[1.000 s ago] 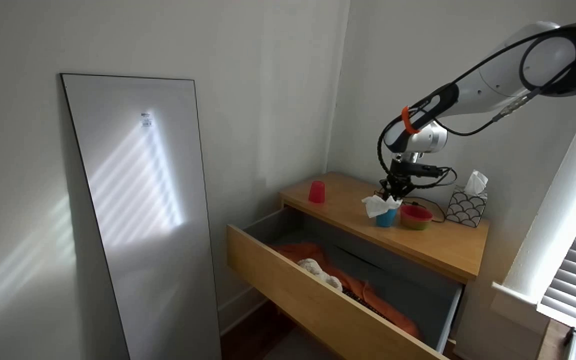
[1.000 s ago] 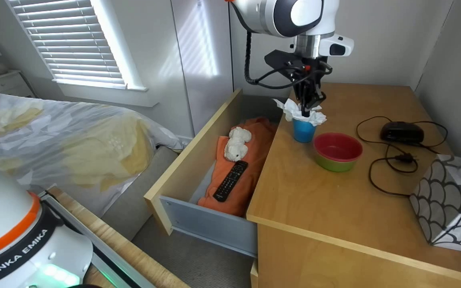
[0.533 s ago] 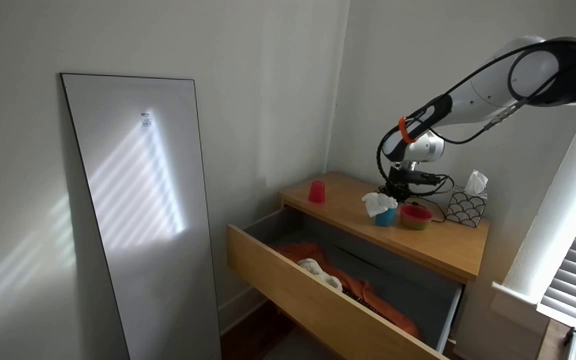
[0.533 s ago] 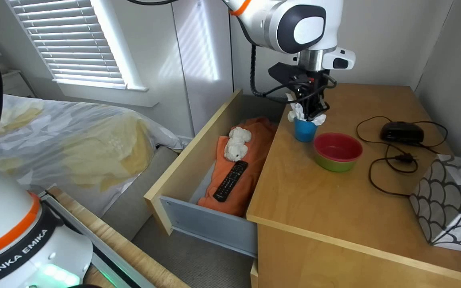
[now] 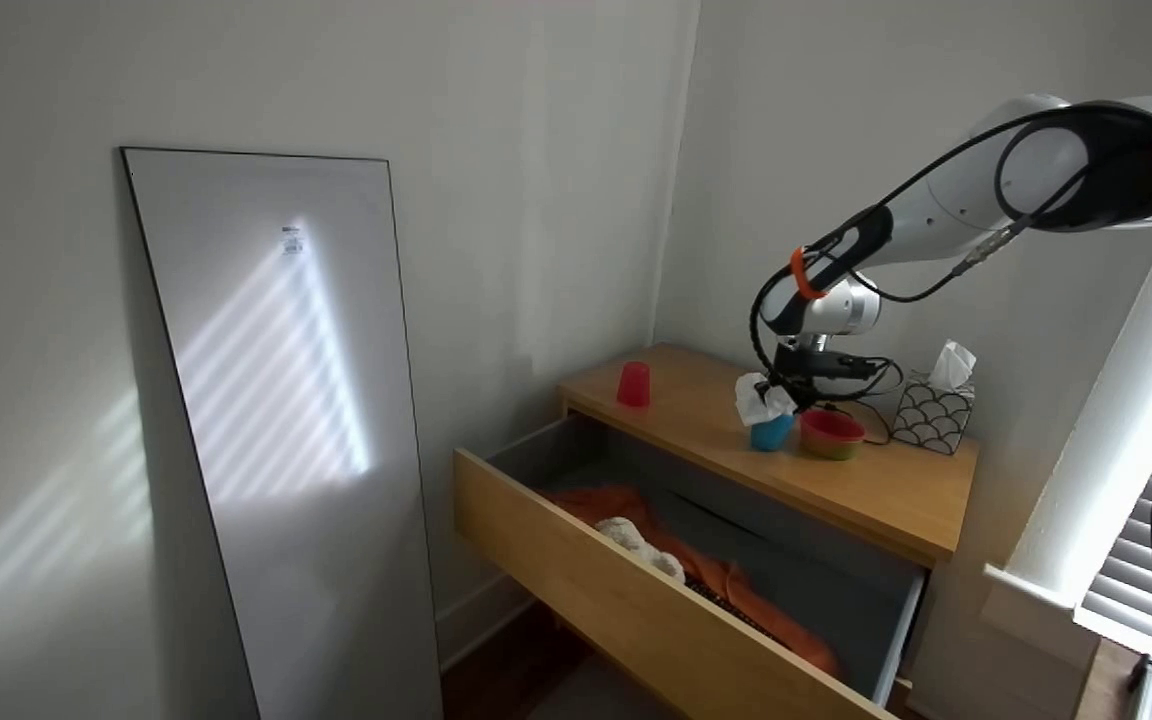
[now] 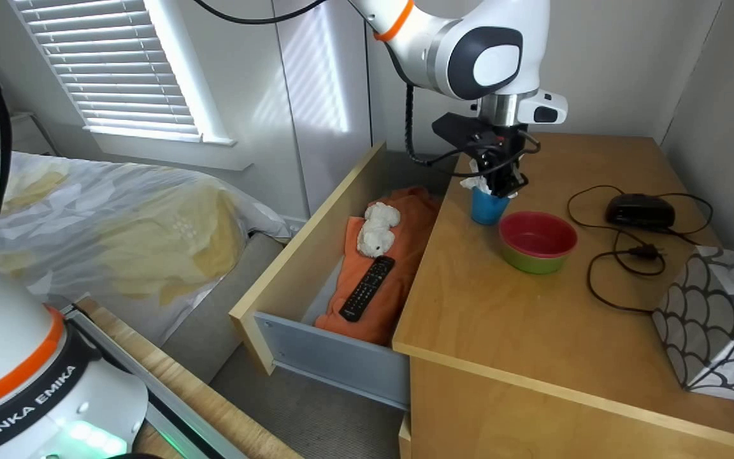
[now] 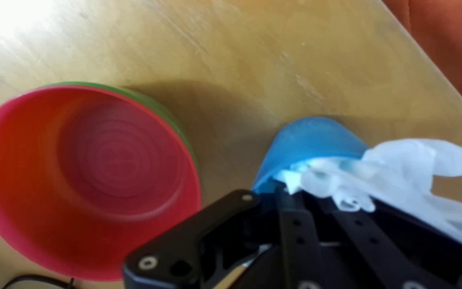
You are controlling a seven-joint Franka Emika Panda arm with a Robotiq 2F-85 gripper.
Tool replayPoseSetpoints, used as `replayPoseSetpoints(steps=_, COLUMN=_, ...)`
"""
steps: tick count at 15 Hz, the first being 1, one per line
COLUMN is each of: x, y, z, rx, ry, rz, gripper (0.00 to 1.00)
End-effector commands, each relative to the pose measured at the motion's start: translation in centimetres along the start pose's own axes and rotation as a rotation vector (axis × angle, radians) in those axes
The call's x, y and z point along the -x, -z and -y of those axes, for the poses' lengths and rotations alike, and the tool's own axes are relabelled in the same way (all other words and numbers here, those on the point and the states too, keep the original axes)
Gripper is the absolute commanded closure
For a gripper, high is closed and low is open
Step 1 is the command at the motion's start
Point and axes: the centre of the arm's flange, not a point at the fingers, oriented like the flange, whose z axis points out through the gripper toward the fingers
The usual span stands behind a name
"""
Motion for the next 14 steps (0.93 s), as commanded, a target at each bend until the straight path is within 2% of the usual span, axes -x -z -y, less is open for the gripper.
replayPoseSetpoints(steps=1, x=-0.4, y=-0.1, z=0.4, rx=-0.016, ry=0.024, rz=-0.007, gripper=1.0)
replayPoseSetpoints(steps=9, x=0.4, y=3.8, z=2.4, rx=-0.031, ry=0.05, rz=-0.047, gripper=1.0)
replayPoseSetpoints(steps=14, x=0.9, y=5.6, z=2.4, rx=-0.032, ry=0.045, rz=-0.057, gripper=1.0)
